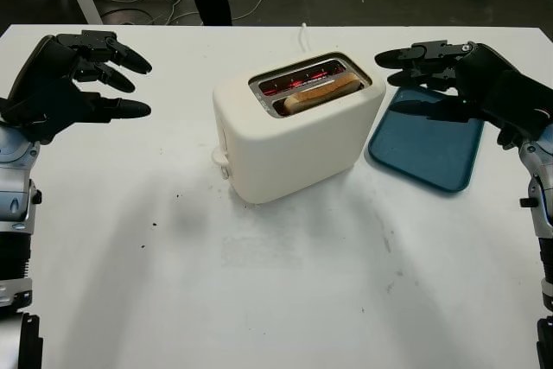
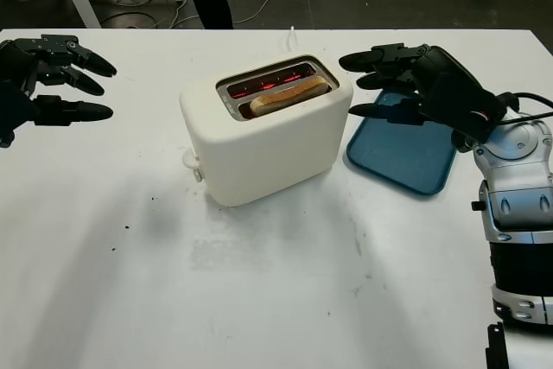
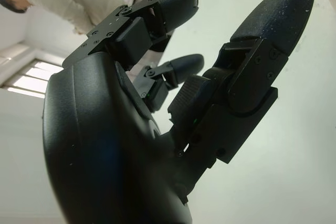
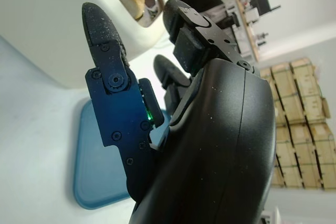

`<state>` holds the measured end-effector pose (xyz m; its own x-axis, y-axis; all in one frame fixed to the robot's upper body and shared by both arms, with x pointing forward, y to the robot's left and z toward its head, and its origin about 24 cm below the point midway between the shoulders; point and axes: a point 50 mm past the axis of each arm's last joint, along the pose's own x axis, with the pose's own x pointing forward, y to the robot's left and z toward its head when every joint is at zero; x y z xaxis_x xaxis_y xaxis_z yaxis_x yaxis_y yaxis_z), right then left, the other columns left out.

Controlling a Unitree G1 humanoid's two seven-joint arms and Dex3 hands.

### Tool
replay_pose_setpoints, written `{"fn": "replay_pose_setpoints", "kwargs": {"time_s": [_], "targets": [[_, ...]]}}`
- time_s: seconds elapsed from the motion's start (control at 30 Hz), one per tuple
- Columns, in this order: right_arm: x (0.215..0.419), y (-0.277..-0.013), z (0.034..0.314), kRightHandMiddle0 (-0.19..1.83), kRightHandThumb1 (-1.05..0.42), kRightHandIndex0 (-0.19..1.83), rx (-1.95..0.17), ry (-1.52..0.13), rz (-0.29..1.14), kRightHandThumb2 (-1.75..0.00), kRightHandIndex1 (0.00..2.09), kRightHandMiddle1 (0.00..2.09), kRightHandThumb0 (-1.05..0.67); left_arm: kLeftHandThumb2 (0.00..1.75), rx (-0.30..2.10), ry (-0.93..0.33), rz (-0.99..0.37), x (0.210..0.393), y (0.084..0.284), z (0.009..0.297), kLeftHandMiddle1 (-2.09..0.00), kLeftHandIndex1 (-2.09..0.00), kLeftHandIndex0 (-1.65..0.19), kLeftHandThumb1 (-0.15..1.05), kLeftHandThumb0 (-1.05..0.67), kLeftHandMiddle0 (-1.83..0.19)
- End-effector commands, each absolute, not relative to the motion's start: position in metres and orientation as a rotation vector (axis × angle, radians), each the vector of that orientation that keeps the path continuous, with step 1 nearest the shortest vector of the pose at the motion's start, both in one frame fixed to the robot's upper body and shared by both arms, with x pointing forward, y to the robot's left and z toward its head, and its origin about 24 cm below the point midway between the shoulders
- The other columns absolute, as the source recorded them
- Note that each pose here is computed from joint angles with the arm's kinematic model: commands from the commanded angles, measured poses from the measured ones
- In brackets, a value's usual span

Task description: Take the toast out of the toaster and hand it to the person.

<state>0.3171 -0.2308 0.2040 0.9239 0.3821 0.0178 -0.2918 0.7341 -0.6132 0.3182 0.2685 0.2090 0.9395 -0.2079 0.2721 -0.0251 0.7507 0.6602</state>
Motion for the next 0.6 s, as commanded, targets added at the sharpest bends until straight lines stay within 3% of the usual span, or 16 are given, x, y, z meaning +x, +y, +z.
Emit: {"fn": "replay_pose_setpoints", "kwargs": {"time_s": [0.0, 0.57], "targets": [[0.3163, -0.2284, 0.2057, 0.61, -0.84, 0.37, -0.645, -0.162, 0.377, 0.00, 0.52, 0.00, -0.53, 0.00, 0.715, -0.354, -0.090, 0.3165, 0.2705, 0.2119, -0.91, -0.77, -0.77, 0.63, -1.05, -0.77], [0.3164, -0.2291, 0.2056, 0.61, -0.83, 0.37, -0.624, -0.151, 0.366, 0.00, 0.53, 0.00, -0.52, 0.00, 0.698, -0.352, -0.093, 0.3178, 0.2692, 0.2117, -0.89, -0.76, -0.77, 0.61, -1.05, -0.76]]}}
